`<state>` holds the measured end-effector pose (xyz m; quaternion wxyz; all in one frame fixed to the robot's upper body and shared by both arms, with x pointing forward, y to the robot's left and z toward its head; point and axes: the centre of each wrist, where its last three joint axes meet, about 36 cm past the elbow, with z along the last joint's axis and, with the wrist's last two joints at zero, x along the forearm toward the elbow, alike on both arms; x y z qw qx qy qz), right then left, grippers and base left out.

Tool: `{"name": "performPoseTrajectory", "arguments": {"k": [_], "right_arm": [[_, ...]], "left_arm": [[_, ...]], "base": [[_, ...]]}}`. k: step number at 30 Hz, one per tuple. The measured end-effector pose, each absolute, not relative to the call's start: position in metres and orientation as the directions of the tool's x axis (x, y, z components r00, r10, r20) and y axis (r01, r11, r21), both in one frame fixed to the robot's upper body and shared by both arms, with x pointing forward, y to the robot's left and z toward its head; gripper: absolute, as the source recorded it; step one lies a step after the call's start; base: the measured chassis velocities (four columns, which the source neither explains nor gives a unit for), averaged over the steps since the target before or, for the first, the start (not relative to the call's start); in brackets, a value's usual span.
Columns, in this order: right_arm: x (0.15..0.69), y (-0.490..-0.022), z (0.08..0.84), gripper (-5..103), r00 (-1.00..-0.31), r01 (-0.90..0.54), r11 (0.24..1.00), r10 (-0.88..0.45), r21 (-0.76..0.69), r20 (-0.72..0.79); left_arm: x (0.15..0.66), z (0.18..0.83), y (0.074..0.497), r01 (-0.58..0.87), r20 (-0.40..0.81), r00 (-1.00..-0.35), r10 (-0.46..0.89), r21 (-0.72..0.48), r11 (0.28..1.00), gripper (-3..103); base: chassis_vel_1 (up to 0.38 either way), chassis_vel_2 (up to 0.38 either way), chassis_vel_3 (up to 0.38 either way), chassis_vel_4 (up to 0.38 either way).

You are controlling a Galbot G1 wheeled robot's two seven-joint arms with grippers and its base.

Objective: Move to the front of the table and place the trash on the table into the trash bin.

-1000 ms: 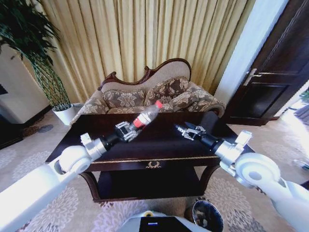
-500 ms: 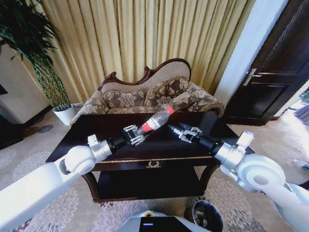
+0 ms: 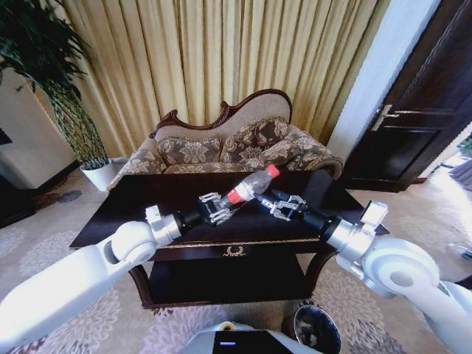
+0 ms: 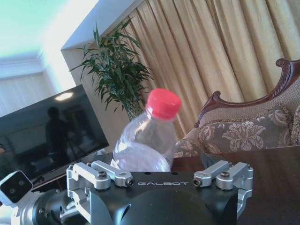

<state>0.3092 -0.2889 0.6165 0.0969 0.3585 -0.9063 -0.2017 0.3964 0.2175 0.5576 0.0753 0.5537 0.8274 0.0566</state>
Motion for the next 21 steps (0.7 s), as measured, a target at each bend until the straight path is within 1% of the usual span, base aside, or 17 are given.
{"name": "performPoseTrajectory", "arguments": {"k": [3,9,10,11,14,15,17,18,20,21], "right_arm": [[0.309,-0.289,0.616,100,-0.726,-0.609,0.662,-0.687,0.436,0.028],[0.312,-0.292,0.614,100,-0.737,-0.599,0.671,-0.676,0.437,0.027],[0.312,-0.293,0.614,102,-0.738,-0.598,0.673,-0.674,0.436,0.028],[0.312,-0.293,0.614,102,-0.738,-0.598,0.673,-0.674,0.436,0.028],[0.314,-0.294,0.61,88,-0.739,-0.596,0.675,-0.673,0.435,0.032],[0.314,-0.294,0.61,88,-0.739,-0.596,0.675,-0.673,0.435,0.032],[0.317,-0.296,0.607,78,-0.734,-0.602,0.669,-0.679,0.437,0.029],[0.317,-0.296,0.607,78,-0.734,-0.602,0.669,-0.679,0.437,0.029],[0.32,-0.299,0.604,66,-0.729,-0.607,0.664,-0.684,0.437,0.026],[0.32,-0.299,0.604,66,-0.729,-0.607,0.664,-0.684,0.437,0.026]], "left_arm": [[0.396,0.554,0.206,0.923,-0.05,-0.345,0.937,0.165,0.349,35],[0.401,0.551,0.197,0.928,-0.045,-0.335,0.941,0.156,0.338,35],[0.402,0.55,0.197,0.928,-0.045,-0.335,0.941,0.156,0.337,35],[0.402,0.55,0.197,0.928,-0.045,-0.335,0.941,0.156,0.337,35],[0.406,0.548,0.195,0.927,-0.043,-0.34,0.94,0.153,0.342,35],[0.406,0.548,0.195,0.927,-0.043,-0.34,0.94,0.153,0.342,35],[0.409,0.547,0.195,0.923,-0.037,-0.351,0.936,0.154,0.352,35],[0.409,0.547,0.195,0.923,-0.037,-0.351,0.936,0.154,0.352,35],[0.415,0.547,0.194,0.92,-0.037,-0.358,0.933,0.158,0.359,35],[0.415,0.547,0.194,0.92,-0.037,-0.358,0.933,0.158,0.359,35]], "base": [[0.0,0.0,0.0,0.0],[0.0,0.0,0.0,0.0],[0.0,0.0,0.0,0.0],[0.0,0.0,0.0,0.0],[0.0,0.0,0.0,0.0],[0.0,0.0,0.0,0.0],[0.0,0.0,0.0,0.0],[0.0,0.0,0.0,0.0],[0.0,0.0,0.0,0.0],[0.0,0.0,0.0,0.0]]}}
